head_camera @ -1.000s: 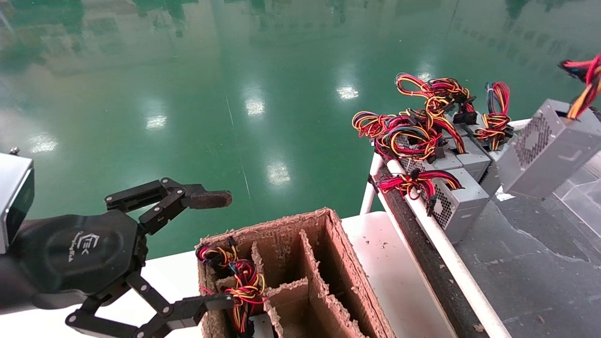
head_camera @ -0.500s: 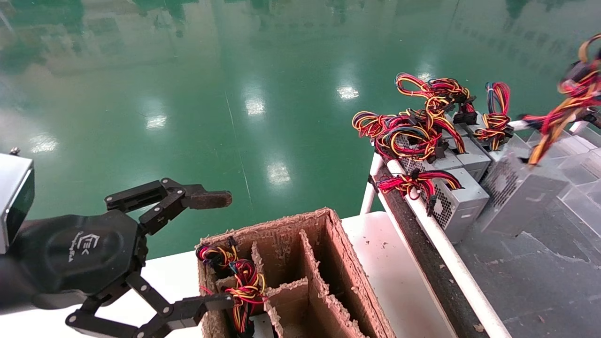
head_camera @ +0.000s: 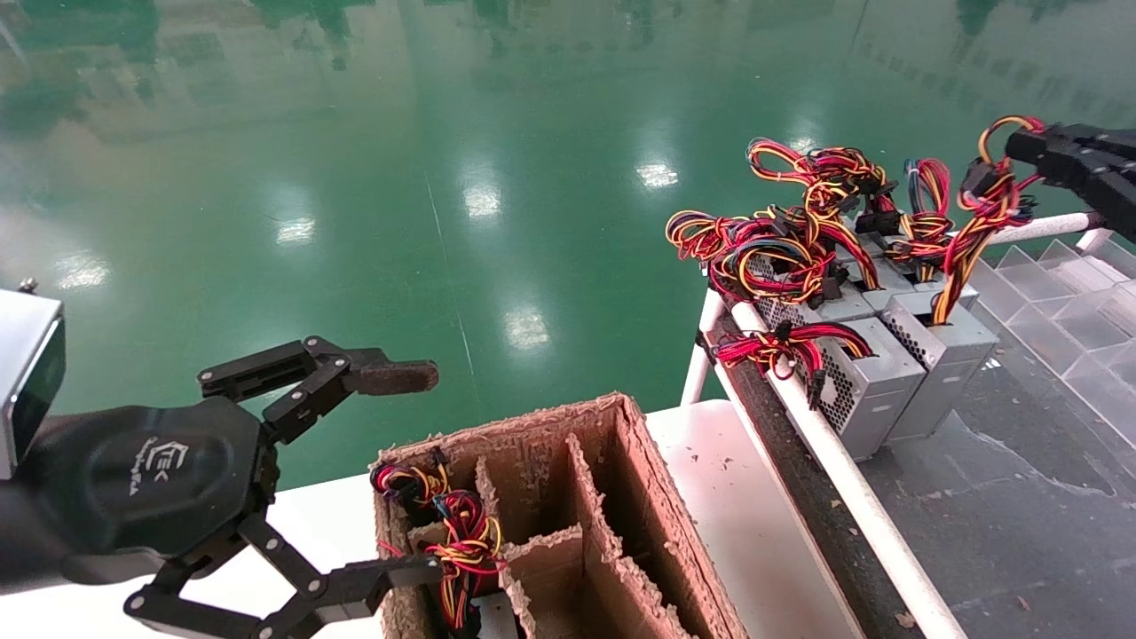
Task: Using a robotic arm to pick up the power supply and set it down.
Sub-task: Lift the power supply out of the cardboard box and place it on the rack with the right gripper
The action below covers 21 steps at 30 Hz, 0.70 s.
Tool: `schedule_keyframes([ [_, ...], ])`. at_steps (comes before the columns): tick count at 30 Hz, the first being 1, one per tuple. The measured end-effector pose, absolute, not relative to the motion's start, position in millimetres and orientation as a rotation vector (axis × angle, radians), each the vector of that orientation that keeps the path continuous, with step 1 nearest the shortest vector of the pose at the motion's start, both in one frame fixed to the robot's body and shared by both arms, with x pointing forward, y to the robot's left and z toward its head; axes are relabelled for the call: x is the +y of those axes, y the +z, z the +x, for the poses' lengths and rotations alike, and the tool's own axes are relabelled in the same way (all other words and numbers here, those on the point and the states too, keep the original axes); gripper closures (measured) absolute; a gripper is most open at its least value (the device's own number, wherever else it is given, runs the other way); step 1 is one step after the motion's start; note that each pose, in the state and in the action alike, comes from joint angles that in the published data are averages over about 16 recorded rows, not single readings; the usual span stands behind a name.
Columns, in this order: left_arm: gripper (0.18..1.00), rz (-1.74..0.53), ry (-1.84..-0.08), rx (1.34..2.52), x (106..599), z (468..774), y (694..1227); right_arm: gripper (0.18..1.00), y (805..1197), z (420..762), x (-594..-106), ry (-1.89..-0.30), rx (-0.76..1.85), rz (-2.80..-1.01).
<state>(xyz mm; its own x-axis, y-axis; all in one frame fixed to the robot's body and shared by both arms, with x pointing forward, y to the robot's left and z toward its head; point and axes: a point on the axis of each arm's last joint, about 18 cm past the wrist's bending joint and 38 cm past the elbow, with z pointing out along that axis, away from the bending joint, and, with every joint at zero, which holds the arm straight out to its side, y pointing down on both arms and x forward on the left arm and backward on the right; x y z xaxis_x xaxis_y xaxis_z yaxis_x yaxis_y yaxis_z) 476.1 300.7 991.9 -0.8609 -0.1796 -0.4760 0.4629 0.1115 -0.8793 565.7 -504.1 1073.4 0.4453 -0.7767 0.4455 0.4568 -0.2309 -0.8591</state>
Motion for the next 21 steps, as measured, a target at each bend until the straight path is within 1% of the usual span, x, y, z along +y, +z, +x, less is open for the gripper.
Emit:
schedule_keyframes([
  [14,0.184,0.275,-1.800,1.924,300.7,476.1,991.9,0.962,1067.4,573.8,-497.1,-1.159,0.308,-1.410],
  [21,0.184,0.275,-1.800,1.924,300.7,476.1,991.9,0.948,1066.1,576.4,-496.2,-1.157,0.316,-1.421],
])
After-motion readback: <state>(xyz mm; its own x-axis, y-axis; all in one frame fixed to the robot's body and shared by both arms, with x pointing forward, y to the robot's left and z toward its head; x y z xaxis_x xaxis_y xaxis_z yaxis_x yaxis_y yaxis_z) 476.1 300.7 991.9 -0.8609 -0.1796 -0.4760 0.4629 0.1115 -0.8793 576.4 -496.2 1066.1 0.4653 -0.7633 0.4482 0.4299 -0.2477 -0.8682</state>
